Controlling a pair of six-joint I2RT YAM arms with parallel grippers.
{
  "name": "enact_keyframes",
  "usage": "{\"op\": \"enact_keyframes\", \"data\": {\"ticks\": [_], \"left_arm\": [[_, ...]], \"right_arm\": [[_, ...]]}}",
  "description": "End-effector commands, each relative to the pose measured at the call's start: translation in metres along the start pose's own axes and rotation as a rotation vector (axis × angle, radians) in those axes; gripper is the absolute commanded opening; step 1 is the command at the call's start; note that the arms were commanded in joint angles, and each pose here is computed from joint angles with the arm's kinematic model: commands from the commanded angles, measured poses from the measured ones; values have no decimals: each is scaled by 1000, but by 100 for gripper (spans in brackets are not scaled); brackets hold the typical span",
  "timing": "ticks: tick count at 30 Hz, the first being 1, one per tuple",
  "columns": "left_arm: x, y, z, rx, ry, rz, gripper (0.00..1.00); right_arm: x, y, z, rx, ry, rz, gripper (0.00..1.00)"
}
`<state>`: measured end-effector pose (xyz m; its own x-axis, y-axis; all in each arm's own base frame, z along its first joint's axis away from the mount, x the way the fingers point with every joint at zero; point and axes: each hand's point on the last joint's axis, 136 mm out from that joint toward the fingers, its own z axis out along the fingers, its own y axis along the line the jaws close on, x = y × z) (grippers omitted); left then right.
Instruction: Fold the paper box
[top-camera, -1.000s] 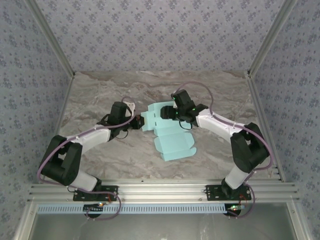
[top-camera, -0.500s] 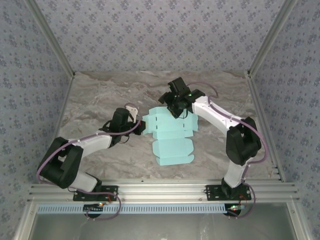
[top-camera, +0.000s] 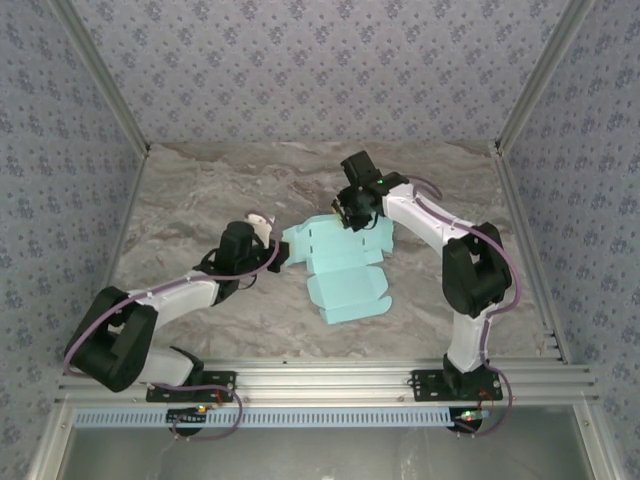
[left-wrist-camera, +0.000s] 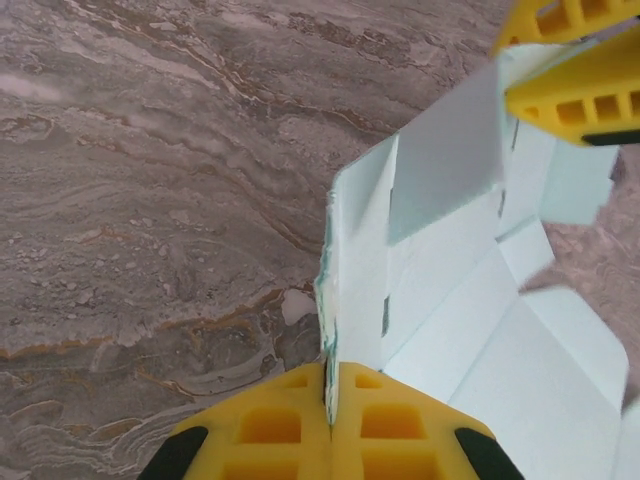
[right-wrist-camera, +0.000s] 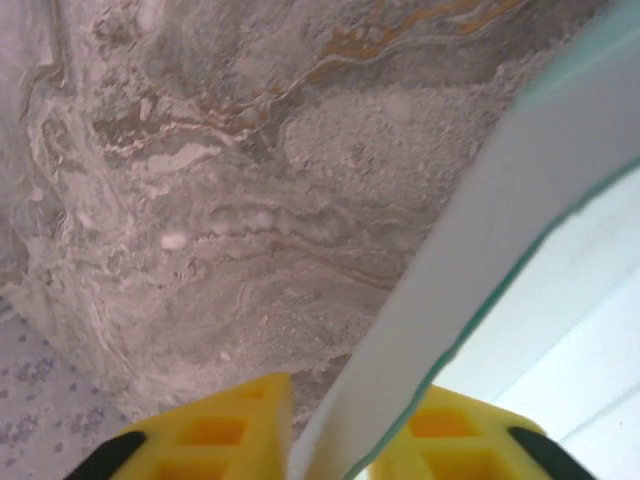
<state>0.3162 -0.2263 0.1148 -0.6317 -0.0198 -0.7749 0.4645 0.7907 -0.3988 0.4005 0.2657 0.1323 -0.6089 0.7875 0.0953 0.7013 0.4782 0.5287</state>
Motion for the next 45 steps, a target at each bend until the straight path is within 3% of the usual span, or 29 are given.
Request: {"op": "enact_keyframes", "data": {"ticks": [1,6,9,13,17,21,24,34,45], "left_arm": [[-18,-6,-4,4,-69,22,10],[-26,2,-17,-38,-109,0,48],[-33,15,-31,-47,-144,-27,62],[-37,30,-44,-38,-169,-54,63],[-28,17,-41,51,-196,78,64],[9,-22,-20,157,-108,366,64],[24,-44,-11,165,-144,530,65],[11,-45,-4,143,-204,567,65],[14,-26,18,104,-187,592,59]], "right_arm": [[4,5,-4,-1,-10,-30,14],[2,11,-1,-35,-8,-173,3],[4,15,-1,-92,-4,-310,0],[9,8,5,-198,60,-413,0],[12,0,9,-302,131,-468,0],[12,-3,12,-423,207,-420,0],[12,7,3,-479,223,-420,0],[15,43,-26,-647,226,-438,0],[13,22,5,-700,274,-410,0]]}}
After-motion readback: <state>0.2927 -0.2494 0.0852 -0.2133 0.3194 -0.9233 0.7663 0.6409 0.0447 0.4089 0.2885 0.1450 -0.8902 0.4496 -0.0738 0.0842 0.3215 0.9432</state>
